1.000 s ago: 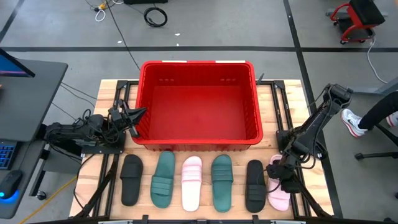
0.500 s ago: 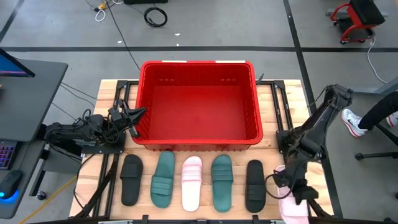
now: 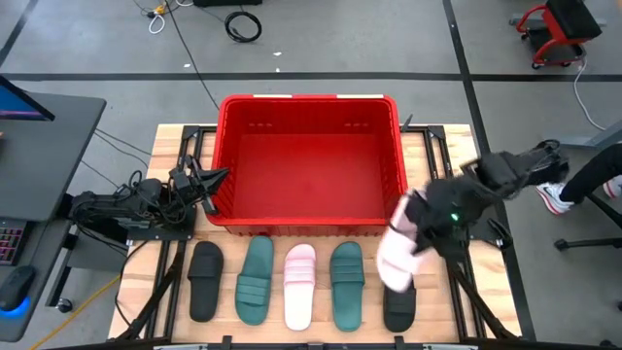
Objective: Pick and place slides into bin
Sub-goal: Put the right pink slipper into the red bin
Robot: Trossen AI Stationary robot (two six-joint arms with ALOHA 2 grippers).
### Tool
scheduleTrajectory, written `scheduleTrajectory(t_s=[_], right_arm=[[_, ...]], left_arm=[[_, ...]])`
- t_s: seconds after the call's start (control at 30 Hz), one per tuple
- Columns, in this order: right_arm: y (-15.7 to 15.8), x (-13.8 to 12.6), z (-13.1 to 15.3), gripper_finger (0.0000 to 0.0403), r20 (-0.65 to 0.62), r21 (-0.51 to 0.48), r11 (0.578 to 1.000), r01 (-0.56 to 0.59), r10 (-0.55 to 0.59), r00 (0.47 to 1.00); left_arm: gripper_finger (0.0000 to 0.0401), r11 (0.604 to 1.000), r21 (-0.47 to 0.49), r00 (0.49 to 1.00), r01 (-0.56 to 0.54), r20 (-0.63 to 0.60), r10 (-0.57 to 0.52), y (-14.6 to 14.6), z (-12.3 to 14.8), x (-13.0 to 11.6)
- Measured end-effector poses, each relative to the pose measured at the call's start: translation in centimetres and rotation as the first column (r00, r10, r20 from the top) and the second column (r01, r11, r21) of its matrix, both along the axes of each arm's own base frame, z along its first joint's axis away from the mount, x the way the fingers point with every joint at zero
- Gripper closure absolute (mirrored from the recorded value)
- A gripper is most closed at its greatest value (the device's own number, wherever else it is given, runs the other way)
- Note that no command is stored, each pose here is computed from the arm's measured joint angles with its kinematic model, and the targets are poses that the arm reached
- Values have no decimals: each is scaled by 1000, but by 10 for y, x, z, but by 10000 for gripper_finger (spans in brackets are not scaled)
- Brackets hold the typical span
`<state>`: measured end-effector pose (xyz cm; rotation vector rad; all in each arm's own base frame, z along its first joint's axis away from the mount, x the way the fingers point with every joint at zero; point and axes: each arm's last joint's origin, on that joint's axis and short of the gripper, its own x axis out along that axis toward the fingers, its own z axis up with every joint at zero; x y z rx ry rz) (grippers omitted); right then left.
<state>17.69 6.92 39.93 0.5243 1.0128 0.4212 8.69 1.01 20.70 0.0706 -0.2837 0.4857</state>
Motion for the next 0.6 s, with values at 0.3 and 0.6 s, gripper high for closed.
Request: scheduleTrajectory(t_s=[0.3, 0.6], right_arm=[[-96, 62, 15, 394, 3, -209, 976, 67, -67, 998], [-186, 115, -13, 394, -116, -292, 956, -20, -14, 993]], left_arm=[[375, 1000, 0, 1000, 0, 0, 0, 0, 0, 0], [369, 1000, 0, 1000, 0, 0, 0, 0, 0, 0]])
